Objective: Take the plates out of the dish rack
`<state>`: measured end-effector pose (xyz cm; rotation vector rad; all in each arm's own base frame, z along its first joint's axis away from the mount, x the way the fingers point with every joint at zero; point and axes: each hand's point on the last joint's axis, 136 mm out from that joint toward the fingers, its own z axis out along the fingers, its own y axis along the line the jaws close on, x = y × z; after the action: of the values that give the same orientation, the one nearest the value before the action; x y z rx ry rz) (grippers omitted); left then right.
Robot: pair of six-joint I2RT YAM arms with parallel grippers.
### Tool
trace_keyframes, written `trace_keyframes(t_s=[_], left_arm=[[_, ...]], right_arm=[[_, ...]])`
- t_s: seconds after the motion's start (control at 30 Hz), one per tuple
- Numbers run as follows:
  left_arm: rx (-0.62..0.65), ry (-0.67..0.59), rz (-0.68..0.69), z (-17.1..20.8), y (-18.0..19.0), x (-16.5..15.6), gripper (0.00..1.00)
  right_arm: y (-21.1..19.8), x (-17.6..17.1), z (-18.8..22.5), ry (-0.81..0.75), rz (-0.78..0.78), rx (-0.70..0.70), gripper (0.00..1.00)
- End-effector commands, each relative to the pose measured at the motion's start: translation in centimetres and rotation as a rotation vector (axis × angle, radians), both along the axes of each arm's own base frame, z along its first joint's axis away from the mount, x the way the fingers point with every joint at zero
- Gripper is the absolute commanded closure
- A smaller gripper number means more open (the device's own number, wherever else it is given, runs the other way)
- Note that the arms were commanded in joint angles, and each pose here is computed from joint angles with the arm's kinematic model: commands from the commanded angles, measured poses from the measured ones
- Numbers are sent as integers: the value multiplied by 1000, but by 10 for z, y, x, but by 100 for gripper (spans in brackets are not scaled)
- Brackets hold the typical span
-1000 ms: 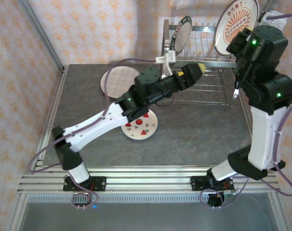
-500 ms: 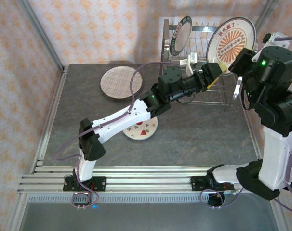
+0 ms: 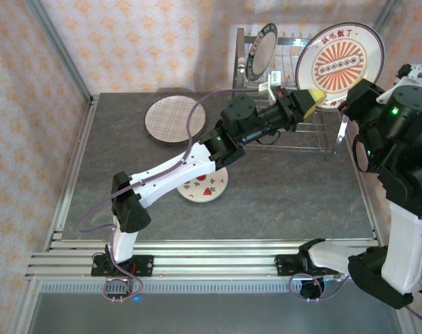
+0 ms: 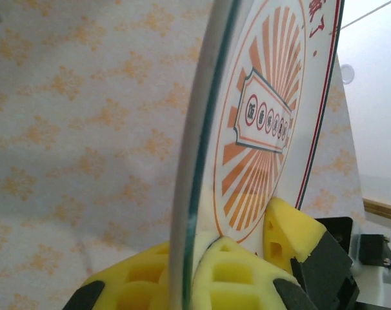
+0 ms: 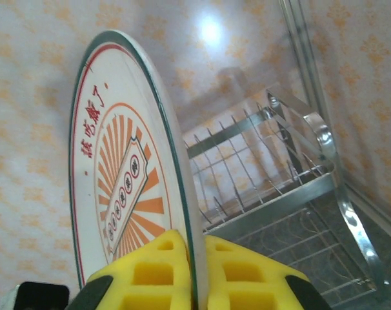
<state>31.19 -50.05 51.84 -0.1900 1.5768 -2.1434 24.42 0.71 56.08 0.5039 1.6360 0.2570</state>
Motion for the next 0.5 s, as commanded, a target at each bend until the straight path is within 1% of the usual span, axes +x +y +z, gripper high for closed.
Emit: trace_keyframes(t_s=[0.0, 0.03, 0.1, 0.13, 0.17, 0.2, 0.3, 0.33, 0.4, 0.47], left_arm=[[73, -78, 31, -6, 6, -1, 100], [78, -82, 34, -5, 8, -1, 100], [94, -89, 31, -8, 9, -1, 100], [91, -102, 30, -2, 14, -4, 100], [82, -118, 31, 7, 20, -8, 100], [85, -124, 30, 8, 22, -9, 100], [111, -148, 30, 10, 27, -11, 100], [121, -156, 30, 11, 30, -12, 100], [144, -166, 33, 10, 35, -12, 100], [155, -163, 35, 9, 40, -11, 100]], right_arm=[[4, 8, -21, 79, 15, -88, 100], [5, 9, -22, 82, 17, -85, 100], [2, 0, -19, 61, 21, -77, 100], [3, -1, -20, 59, 29, -77, 100], [5, -1, -20, 58, 41, -77, 94], [7, -1, -20, 56, 50, -77, 84], [9, -2, -23, 62, 67, -81, 50], [9, -3, -22, 63, 68, -82, 42], [9, -5, -21, 59, 74, -84, 34], [10, -6, -19, 55, 83, -87, 28]])
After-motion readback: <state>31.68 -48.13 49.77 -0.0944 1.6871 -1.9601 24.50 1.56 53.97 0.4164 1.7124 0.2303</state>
